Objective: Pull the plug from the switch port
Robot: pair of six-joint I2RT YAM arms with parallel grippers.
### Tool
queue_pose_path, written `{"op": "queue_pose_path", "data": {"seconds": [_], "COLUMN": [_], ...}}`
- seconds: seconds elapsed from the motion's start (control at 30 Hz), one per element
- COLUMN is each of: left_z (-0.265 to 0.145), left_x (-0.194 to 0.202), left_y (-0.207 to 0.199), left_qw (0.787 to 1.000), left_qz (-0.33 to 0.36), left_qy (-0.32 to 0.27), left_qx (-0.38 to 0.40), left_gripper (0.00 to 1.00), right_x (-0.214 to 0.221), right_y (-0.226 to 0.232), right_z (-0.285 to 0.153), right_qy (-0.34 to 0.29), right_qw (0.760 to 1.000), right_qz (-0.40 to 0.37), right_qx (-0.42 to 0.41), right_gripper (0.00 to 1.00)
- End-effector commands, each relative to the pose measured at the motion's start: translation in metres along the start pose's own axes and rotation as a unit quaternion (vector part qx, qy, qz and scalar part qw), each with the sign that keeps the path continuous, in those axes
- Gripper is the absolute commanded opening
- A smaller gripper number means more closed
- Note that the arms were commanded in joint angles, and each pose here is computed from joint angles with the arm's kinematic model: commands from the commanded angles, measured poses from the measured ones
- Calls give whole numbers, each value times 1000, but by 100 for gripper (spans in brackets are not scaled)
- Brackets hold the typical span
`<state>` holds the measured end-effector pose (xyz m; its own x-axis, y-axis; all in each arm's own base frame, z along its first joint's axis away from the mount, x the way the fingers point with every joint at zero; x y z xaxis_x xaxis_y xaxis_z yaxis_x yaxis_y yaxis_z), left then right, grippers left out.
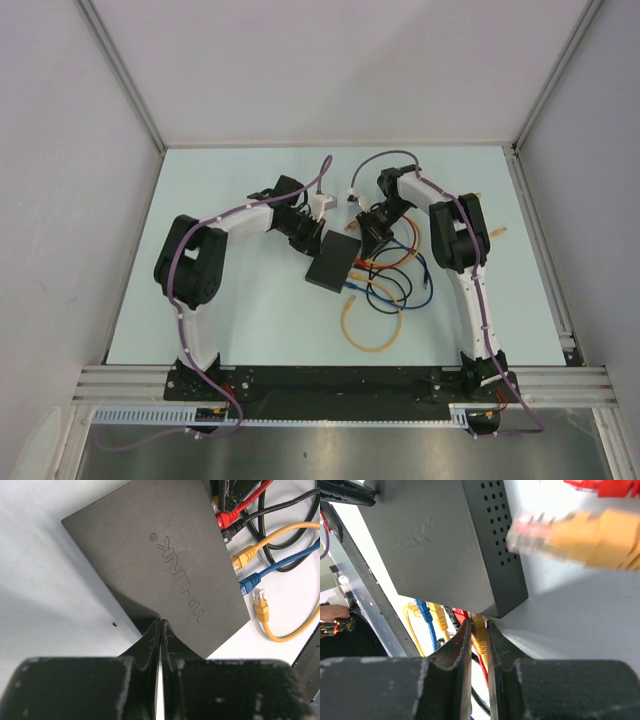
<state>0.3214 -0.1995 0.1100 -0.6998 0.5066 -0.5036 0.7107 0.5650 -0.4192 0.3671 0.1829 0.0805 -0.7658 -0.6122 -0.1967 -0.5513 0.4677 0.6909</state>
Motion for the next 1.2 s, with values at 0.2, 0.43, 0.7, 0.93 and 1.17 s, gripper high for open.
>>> {"op": "queue_pose_path", "data": {"seconds": [0.2,0.43,0.7,0.93,1.17], "left_z": [10,9,13,16,18], "left_x": [17,16,15,12,11], "left_y": [10,9,12,15,17], "left_qw": [999,999,998,999,998], "left_qz": [6,7,5,5,4], "left_qy": [43,41,45,44,45], "left_qx": [-30,-32,-31,-32,-34], "left_gripper": [5,4,5,5,5], "right_x": [-1,-25,-26,23,38], "right_y": [-25,-2,14,-43,-63], "right_z": [6,-37,-118,-162,-150], "right_qy": [26,-13,-126,-137,-108], "right_qw": [996,994,979,950,952], "right_qz": [-40,-72,-45,78,104], "right_qx": [76,78,151,270,268], "right_gripper": [0,33,48,47,44]}}
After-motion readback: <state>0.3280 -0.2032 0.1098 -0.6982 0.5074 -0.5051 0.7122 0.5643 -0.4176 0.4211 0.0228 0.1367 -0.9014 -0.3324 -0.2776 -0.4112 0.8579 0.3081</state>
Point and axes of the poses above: each gripper's point midway between its finger pads, its own z axis out along the fingers, its own y axis along the line the jaws close on, x = y × z, the point moved 9 cm from there along -z, back along the fingers, and after that the axes turned 1 degree about -z, right-handed, at the moved point
